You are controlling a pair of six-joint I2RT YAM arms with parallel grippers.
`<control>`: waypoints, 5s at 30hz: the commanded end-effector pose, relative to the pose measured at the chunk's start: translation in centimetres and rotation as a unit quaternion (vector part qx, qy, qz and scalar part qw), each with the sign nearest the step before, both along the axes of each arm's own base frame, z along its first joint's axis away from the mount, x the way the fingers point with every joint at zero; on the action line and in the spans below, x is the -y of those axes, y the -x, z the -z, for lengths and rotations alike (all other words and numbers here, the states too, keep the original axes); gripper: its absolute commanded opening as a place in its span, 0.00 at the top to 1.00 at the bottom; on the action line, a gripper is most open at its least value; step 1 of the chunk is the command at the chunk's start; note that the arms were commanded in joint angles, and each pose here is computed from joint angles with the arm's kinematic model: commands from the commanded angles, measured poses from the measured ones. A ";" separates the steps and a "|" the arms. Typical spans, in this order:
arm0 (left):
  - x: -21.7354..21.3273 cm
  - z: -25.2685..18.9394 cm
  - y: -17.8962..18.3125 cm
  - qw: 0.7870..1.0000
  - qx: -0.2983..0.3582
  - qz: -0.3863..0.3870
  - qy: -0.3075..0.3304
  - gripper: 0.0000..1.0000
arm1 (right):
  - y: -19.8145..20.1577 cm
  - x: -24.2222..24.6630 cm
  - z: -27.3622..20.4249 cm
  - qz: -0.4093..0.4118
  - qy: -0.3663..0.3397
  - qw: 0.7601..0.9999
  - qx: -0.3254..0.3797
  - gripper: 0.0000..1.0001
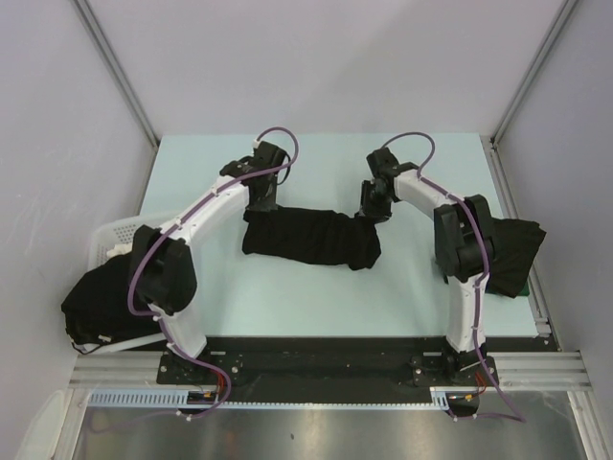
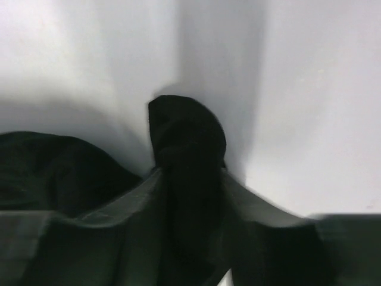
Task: Fold and stack the t-shirts
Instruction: Flatten out the tshirt
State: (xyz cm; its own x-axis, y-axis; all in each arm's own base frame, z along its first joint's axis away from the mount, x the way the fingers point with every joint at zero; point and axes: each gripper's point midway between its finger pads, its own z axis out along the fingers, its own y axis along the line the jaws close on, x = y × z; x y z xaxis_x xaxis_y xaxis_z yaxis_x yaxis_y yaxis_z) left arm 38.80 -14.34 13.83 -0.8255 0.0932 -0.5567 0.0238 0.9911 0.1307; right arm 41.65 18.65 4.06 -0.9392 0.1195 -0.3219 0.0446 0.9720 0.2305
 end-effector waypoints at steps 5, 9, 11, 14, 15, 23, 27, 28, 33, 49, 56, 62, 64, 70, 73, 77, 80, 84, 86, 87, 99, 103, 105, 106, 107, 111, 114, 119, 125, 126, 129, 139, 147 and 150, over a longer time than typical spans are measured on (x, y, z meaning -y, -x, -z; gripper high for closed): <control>-0.3 -2.9 -0.3 0.999 0.041 0.005 0.004 1.00 | -2.8 -2.0 -4.6 -0.019 -0.001 0.997 0.079 1.00; -1.1 -3.9 -2.2 0.997 0.069 -0.006 -0.030 1.00 | -5.5 -0.6 -10.1 -0.019 0.048 0.984 0.168 1.00; -1.4 -5.0 -4.2 0.995 0.088 -0.011 -0.045 1.00 | -7.4 0.6 -13.8 -0.010 0.081 0.971 0.223 1.00; -2.4 -7.7 -7.8 0.991 0.119 -0.045 -0.034 1.00 | -9.8 2.4 -18.8 0.009 0.114 0.951 0.287 1.00; -2.7 -8.7 -8.7 0.989 0.131 -0.054 -0.029 1.00 | -10.3 3.1 -19.7 0.019 0.130 0.945 0.300 1.00; -7.0 -16.9 -14.2 0.958 0.244 -0.142 0.044 1.00 | -13.6 7.6 -28.6 0.082 0.161 0.901 0.395 1.00; -8.4 -19.1 -13.2 0.947 0.279 -0.152 0.047 1.00 | -13.0 9.9 -29.0 0.099 0.169 0.899 0.393 1.00; -8.3 -18.3 -12.8 0.952 0.262 -0.146 0.051 1.00 | -12.7 10.2 -28.3 0.099 0.170 0.903 0.382 1.00; -8.5 -9.0 -9.1 0.981 0.114 -0.153 0.023 1.00 | -9.3 11.6 -19.6 0.082 0.212 0.944 0.240 1.00; -9.4 -8.5 -11.2 0.980 0.121 -0.156 0.022 1.00 | -12.8 14.3 -18.7 0.115 0.198 0.942 0.247 1.00; -9.8 -7.4 -10.1 0.982 0.103 -0.161 0.012 1.00 | -12.4 14.0 -16.1 0.107 0.193 0.951 0.218 0.75; -11.6 -6.2 -6.8 0.979 0.090 -0.183 -0.022 0.98 | -10.7 14.7 -15.8 0.105 0.201 0.951 0.211 0.90; -11.5 -7.2 -6.5 0.978 0.108 -0.176 -0.011 0.98 | -10.2 14.7 -15.8 0.104 0.194 0.954 0.205 0.92; -11.2 -5.6 -5.9 0.983 0.075 -0.168 -0.010 0.92 | -10.1 13.6 -15.6 0.096 0.169 0.960 0.202 0.75; -10.7 -5.6 -6.0 0.985 0.060 -0.161 -0.004 0.84 | -10.4 12.2 -14.9 0.086 0.144 0.968 0.189 0.73; -10.5 -6.2 -6.1 0.984 0.070 -0.163 0.005 0.45 | -10.6 9.9 -13.3 0.073 0.104 0.977 0.173 0.74; -10.5 -6.2 -6.0 0.985 0.058 -0.160 0.002 0.31 | -11.3 8.1 -13.3 0.058 0.083 0.978 0.181 0.73; -11.0 -6.5 -5.8 0.983 0.062 -0.170 -0.010 0.30 | -13.7 5.6 -13.8 0.036 0.051 0.976 0.210 0.73; -10.9 -6.2 -6.2 0.983 0.071 -0.169 -0.004 0.30 | -15.2 4.0 -15.2 0.024 0.022 0.971 0.235 0.71; -10.8 -6.0 -6.3 0.983 0.072 -0.171 -0.002 0.31 | -16.0 3.4 -13.4 0.020 0.018 0.974 0.223 0.71; -11.0 -3.7 -7.7 0.978 0.062 -0.201 -0.012 0.31 | -21.8 -3.6 -11.5 -0.047 -0.123 0.948 0.290 0.62; -10.4 -3.4 -8.3 0.978 0.058 -0.202 0.001 0.32 | -22.9 -5.5 -9.9 -0.057 -0.166 0.938 0.299 0.60; -10.0 -3.4 -8.5 0.979 0.055 -0.197 0.008 0.32 | -23.3 -6.1 -9.7 -0.062 -0.172 0.934 0.307 0.59; -10.0 -3.4 -8.4 0.979 0.055 -0.197 0.010 0.32 | -23.6 -6.4 -9.8 -0.063 -0.177 0.931 0.315 0.59; -9.8 -3.5 -8.5 0.979 0.054 -0.194 0.015 0.32 | -23.7 -6.5 -9.2 -0.061 -0.178 0.931 0.313 0.59; -9.4 -3.6 -8.1 0.981 0.051 -0.185 0.018 0.32 | -24.1 -6.7 -8.3 -0.065 -0.181 0.929 0.317 0.59; -9.3 -3.8 -7.7 0.982 0.051 -0.180 0.018 0.32 | -24.2 -6.8 -7.6 -0.070 -0.177 0.929 0.317 0.59; -9.0 -3.6 -7.1 0.984 0.049 -0.170 0.023 0.32 | -24.3 -6.6 -7.0 -0.077 -0.169 0.930 0.319 0.59; -8.4 -3.9 -6.8 0.985 0.050 -0.159 0.036 0.31 | -24.6 -6.1 -6.0 -0.078 -0.160 0.930 0.320 0.57; -8.3 -4.3 -6.7 0.985 0.054 -0.157 0.038 0.32 | -24.7 -5.8 -5.9 -0.077 -0.156 0.931 0.322 0.57; -7.8 -4.8 -6.6 0.986 0.059 -0.148 0.042 0.31 | -24.8 -5.6 -5.1 -0.077 -0.151 0.933 0.318 0.56; -6.7 -5.6 -6.7 0.987 0.066 -0.135 0.051 0.31 | -24.6 -4.5 -3.1 -0.063 -0.141 0.942 0.298 0.55; -6.1 -6.0 -6.7 0.988 0.066 -0.125 0.057 0.30 | -24.9 -3.9 -2.3 -0.054 -0.137 0.944 0.297 0.55; -5.9 -6.0 -6.7 0.989 0.065 -0.123 0.058 0.30 | -24.9 -3.9 -1.8 -0.052 -0.137 0.945 0.293 0.55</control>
State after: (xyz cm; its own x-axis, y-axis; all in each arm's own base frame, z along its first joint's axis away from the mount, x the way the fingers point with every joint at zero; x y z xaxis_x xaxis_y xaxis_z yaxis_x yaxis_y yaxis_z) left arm 45.02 -7.63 16.33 -0.7848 -0.1794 -0.5932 -0.2568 0.9653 0.0479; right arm 65.72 22.80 5.85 -0.6482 0.1863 -0.7383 -0.2563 0.8596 0.4420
